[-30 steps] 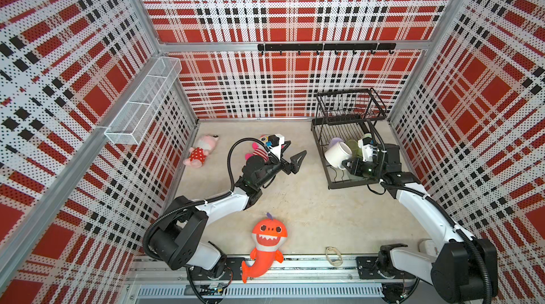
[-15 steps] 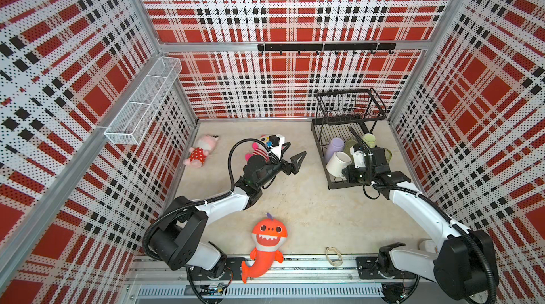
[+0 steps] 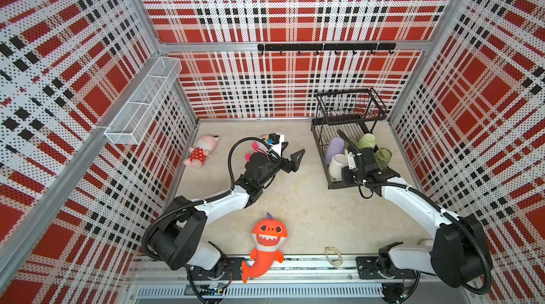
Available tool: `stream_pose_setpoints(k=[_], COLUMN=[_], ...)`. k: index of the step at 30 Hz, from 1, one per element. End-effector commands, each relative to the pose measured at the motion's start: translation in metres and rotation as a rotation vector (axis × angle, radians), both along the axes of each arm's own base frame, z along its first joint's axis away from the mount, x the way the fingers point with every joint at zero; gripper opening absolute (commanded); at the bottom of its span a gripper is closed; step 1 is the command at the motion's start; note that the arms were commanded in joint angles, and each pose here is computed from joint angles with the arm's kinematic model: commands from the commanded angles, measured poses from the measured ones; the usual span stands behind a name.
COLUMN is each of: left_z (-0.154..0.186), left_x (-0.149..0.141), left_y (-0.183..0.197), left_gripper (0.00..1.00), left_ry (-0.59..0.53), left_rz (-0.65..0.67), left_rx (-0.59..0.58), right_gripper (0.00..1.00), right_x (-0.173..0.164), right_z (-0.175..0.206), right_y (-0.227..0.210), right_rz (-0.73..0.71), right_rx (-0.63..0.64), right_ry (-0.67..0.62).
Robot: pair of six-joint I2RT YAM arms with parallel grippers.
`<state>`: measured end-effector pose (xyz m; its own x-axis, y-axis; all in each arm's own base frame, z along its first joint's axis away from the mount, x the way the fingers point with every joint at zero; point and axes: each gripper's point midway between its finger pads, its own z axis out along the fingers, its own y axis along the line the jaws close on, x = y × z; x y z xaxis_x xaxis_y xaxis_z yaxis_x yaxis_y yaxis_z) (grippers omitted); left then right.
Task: Load cups into a dish rack
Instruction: Place the cup upside down at the dish rack.
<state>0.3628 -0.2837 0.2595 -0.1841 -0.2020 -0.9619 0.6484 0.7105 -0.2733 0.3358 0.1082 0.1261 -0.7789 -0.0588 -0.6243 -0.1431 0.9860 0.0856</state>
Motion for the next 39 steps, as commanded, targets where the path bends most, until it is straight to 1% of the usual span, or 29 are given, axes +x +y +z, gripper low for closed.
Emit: stream_pose_setpoints(k=[1, 7, 14, 18, 19, 24, 29, 34, 37, 39], left_z=[0.008, 0.004, 0.002, 0.001, 0.001, 0.001, -0.001, -0.003, -0.003, -0.002], left_x=[0.008, 0.012, 0.013, 0.014, 0.015, 0.016, 0.018, 0.021, 0.023, 0.024], left_y=[0.011, 0.020, 0.026, 0.029, 0.030, 0.029, 0.031, 0.042, 0.054, 0.064], left_gripper=[0.90, 0.90, 0.90, 0.90, 0.90, 0.90, 0.90, 0.91, 0.94, 0.98], left_ry=[0.005, 0.028, 0.045, 0.051, 0.054, 0.059, 0.074, 0.101, 0.118, 0.122], left_rz=[0.069, 0.106, 0.131, 0.138, 0.141, 0.137, 0.152, 0.199, 0.241, 0.277], left_rx=[-0.002, -0.006, -0.021, -0.025, -0.027, -0.032, -0.042, -0.066, -0.097, -0.110], right_gripper=[0.00, 0.00, 0.00, 0.21, 0.23, 0.24, 0.35, 0.47, 0.52, 0.55], right_x=[0.022, 0.023, 0.021, 0.017, 0.016, 0.014, 0.012, 0.011, 0.011, 0.008], right_z=[0.026, 0.010, 0.000, -0.002, -0.002, -0.003, -0.006, 0.006, 0.018, 0.026], right_y=[0.001, 0.007, 0.010, 0.013, 0.012, 0.011, 0.011, 0.010, 0.010, 0.016], right_rz=[-0.031, -0.031, -0.029, -0.005, -0.005, -0.005, -0.004, -0.009, -0.003, 0.030], right_rx=[-0.030, -0.118, -0.113, -0.103, -0.104, -0.108, -0.113, -0.101, -0.093, -0.062], right_ry=[-0.113, -0.101, -0.088, -0.081, -0.077, -0.070, -0.057, -0.079, -0.116, -0.138])
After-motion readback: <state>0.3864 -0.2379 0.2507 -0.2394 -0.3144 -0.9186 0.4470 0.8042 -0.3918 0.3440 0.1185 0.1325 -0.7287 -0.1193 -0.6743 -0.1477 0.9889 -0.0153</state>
